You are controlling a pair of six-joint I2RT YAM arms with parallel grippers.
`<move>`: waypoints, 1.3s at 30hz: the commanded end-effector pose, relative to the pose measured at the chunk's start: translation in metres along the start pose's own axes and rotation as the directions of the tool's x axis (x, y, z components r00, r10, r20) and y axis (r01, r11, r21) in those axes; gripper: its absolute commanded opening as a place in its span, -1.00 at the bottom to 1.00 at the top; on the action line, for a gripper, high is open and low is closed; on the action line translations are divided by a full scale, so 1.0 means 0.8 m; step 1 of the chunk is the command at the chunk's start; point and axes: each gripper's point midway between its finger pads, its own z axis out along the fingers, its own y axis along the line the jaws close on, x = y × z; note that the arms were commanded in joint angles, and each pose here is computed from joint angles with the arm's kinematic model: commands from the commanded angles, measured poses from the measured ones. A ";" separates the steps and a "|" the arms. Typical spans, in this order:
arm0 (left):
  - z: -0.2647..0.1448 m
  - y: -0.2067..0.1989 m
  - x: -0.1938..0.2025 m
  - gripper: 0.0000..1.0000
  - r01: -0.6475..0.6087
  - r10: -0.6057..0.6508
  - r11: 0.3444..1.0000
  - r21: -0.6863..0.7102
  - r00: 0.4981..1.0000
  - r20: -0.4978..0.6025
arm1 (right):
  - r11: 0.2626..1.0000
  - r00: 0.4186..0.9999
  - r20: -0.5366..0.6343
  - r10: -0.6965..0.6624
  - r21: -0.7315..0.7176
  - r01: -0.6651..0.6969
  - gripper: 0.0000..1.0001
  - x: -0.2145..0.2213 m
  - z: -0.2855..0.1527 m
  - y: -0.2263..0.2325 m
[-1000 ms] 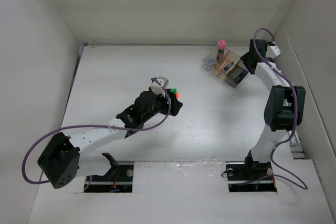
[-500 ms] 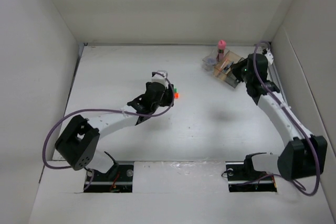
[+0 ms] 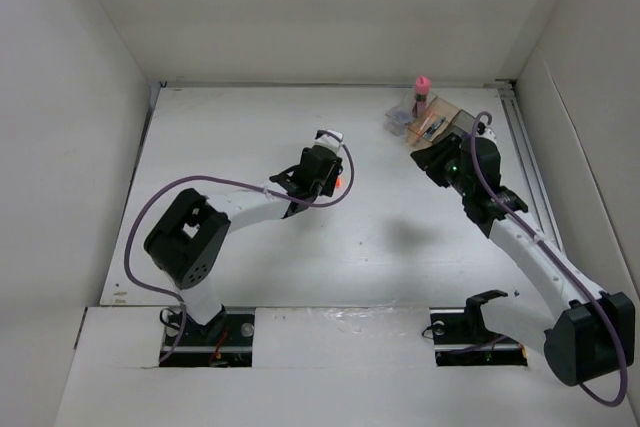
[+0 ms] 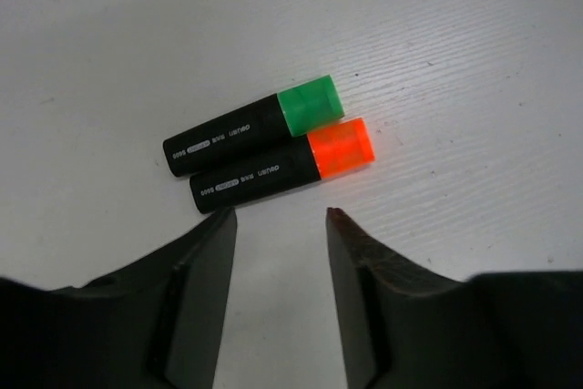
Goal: Sort the stationery into containers
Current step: Grab a piece of stationery with the left arm
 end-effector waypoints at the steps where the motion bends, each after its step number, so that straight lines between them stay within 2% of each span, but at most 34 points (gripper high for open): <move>1: 0.009 -0.008 -0.034 -0.12 -0.067 0.067 0.998 0.010 0.997 0.031 | 0.996 1.000 -0.015 -0.007 -0.091 0.006 -0.11 0.007 -0.004 0.019; 5: 0.027 -0.013 -0.034 0.11 -0.118 0.118 0.993 0.028 0.993 0.005 | 0.993 0.999 -0.035 0.000 -0.119 -0.004 -0.03 0.014 -0.006 0.021; 14: 0.055 -0.024 0.000 0.11 -0.161 0.173 0.979 0.122 0.981 -0.092 | 0.985 1.000 0.006 -0.005 -0.171 0.006 0.02 0.001 -0.029 0.033; 29: 0.072 -0.017 0.027 0.11 -0.138 0.156 0.982 0.126 0.976 -0.151 | 0.985 1.000 -0.008 -0.007 -0.170 0.005 0.02 0.005 -0.027 0.032; 31: 0.071 -0.020 0.033 -0.02 -0.127 0.148 0.982 0.137 0.976 -0.162 | 0.985 1.000 -0.008 -0.007 -0.170 0.005 0.02 0.005 -0.027 0.032; 33: 0.067 -0.025 0.042 -0.42 -0.104 0.135 0.981 0.163 0.972 -0.192 | 0.986 1.000 -0.021 -0.008 -0.169 0.005 0.02 0.008 -0.025 0.030; 34: 0.067 -0.026 0.042 -0.51 -0.089 0.120 0.983 0.160 0.973 -0.195 | 0.986 1.000 -0.021 -0.008 -0.169 0.005 0.02 0.008 -0.025 0.031; 39: 0.044 -0.043 0.057 -0.55 -0.057 0.097 0.983 0.175 0.969 -0.227 | 0.987 1.000 -0.027 -0.008 -0.162 0.004 0.02 0.010 -0.022 0.028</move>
